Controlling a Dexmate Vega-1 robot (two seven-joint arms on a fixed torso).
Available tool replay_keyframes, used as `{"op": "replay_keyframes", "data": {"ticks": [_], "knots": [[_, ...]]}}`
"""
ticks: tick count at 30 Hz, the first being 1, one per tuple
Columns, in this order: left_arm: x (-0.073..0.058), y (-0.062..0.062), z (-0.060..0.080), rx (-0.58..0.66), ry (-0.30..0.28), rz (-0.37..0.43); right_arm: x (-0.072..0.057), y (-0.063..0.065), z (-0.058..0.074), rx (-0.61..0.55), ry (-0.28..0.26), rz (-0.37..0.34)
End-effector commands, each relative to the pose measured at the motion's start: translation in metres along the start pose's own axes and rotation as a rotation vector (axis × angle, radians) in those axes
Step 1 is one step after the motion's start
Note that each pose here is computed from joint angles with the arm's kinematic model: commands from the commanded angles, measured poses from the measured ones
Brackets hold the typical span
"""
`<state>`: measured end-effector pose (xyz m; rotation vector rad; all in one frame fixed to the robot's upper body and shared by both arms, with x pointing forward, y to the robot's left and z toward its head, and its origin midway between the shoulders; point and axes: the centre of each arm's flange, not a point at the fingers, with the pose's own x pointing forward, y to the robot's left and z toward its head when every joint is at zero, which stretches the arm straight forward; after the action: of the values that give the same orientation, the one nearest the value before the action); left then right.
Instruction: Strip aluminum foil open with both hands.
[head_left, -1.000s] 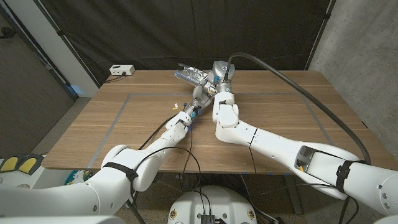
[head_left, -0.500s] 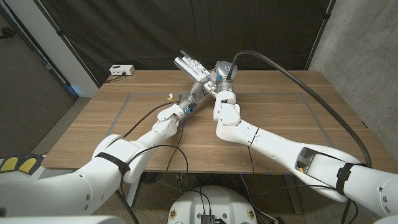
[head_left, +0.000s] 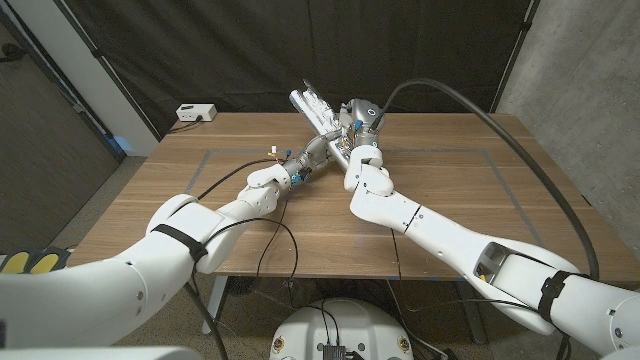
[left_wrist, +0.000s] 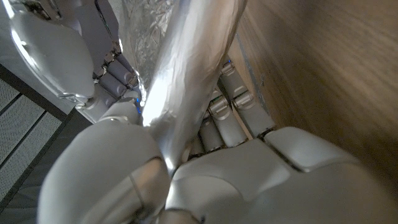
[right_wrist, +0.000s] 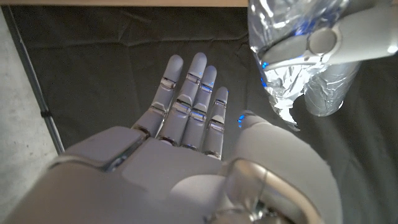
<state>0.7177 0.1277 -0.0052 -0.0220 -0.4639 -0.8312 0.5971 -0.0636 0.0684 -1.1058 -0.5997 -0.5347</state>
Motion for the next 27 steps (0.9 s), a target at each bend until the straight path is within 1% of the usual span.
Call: {"op": "replay_keyframes", "data": {"ticks": [1, 4, 7, 10, 13, 14, 18, 22, 25, 26, 27], "knots": [[0.002, 0.004, 0.002, 0.002, 0.026, 0.001, 0.009, 0.000, -0.010, 0.245, -0.118, 0.169], [0.005, 0.002, 0.004, 0.006, 0.027, -0.006, 0.012, 0.001, -0.007, 0.235, -0.149, 0.226], [0.007, 0.000, 0.005, 0.005, 0.028, -0.011, 0.013, 0.002, 0.000, 0.196, -0.180, 0.291], [0.010, -0.001, 0.006, 0.002, 0.029, -0.016, 0.014, 0.004, 0.009, 0.148, -0.206, 0.324], [0.011, -0.002, 0.008, 0.010, 0.031, -0.025, 0.014, 0.005, 0.016, 0.110, -0.220, 0.323], [0.011, -0.002, 0.008, 0.012, 0.032, -0.027, 0.014, 0.005, 0.018, 0.105, -0.216, 0.323], [0.012, -0.004, 0.009, 0.016, 0.035, -0.037, 0.014, 0.005, 0.023, 0.066, -0.226, 0.308], [0.013, -0.006, 0.009, 0.021, 0.044, -0.054, 0.012, 0.005, 0.027, 0.043, -0.227, 0.262], [0.014, -0.008, 0.010, 0.019, 0.043, -0.065, 0.011, 0.005, 0.028, 0.046, -0.230, 0.231], [0.014, -0.009, 0.009, 0.014, 0.040, -0.068, 0.010, 0.005, 0.029, 0.051, -0.230, 0.210], [0.014, -0.009, 0.009, 0.014, 0.040, -0.068, 0.010, 0.005, 0.029, 0.052, -0.230, 0.208]]}}
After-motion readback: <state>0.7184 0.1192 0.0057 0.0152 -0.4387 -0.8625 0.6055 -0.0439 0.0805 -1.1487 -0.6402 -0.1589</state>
